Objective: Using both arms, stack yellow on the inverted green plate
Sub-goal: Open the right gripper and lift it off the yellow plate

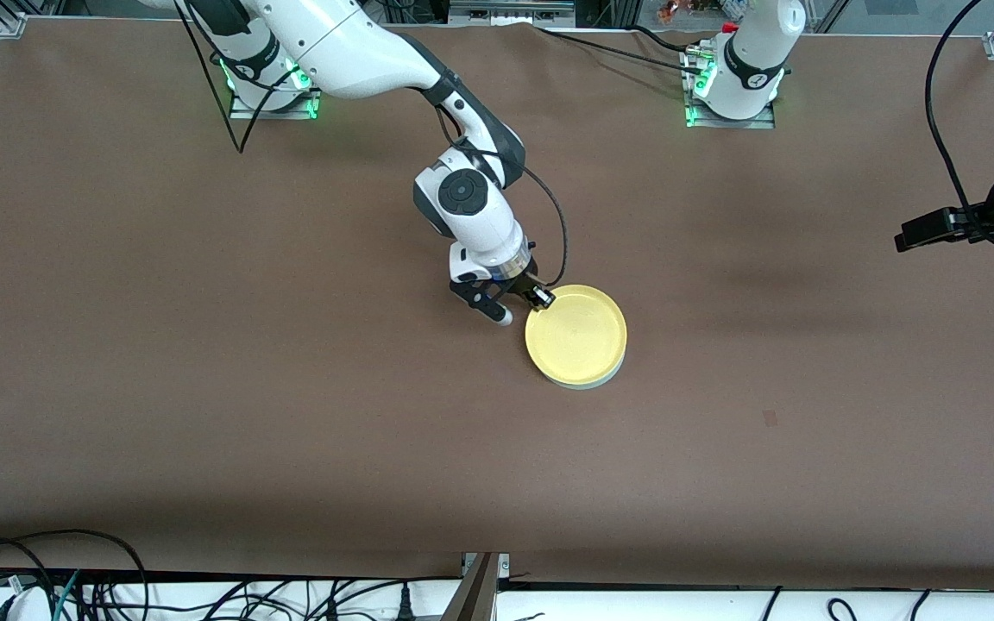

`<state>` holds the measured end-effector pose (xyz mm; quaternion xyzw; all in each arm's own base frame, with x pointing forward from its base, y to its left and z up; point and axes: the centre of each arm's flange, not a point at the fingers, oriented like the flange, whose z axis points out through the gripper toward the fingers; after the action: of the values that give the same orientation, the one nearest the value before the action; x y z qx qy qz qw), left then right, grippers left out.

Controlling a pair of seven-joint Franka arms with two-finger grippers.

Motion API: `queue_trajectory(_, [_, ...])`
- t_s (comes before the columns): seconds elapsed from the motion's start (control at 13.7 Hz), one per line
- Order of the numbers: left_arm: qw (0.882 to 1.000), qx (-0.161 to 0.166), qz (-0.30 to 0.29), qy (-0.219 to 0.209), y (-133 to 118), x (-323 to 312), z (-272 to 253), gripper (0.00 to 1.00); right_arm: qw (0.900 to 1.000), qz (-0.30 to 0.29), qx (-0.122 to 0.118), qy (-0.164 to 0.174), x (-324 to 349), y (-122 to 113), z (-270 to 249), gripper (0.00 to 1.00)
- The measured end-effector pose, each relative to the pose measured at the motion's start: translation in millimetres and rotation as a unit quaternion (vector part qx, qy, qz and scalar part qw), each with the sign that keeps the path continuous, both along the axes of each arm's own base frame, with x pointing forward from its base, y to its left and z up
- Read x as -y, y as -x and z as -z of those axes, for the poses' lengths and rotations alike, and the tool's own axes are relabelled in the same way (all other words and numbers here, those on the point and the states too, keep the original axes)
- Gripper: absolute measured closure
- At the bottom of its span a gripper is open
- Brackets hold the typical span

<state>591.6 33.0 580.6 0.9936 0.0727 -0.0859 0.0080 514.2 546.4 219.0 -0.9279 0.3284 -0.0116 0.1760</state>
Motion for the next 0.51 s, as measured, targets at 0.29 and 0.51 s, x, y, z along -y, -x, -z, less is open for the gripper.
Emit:
queue_trajectory(0.29, [1.000, 0.000, -0.003, 0.000, 0.2, -3.5, 0.0, 0.00, 1.000, 0.000, 0.000, 0.001, -3.4, -1.7, 8.6, 0.97])
queue_trajectory(0.51, [1.000, 0.000, -0.003, 0.001, 0.2, -3.4, 0.0, 0.00, 1.000, 0.003, 0.005, -0.004, -5.4, -3.6, 8.5, 0.95])
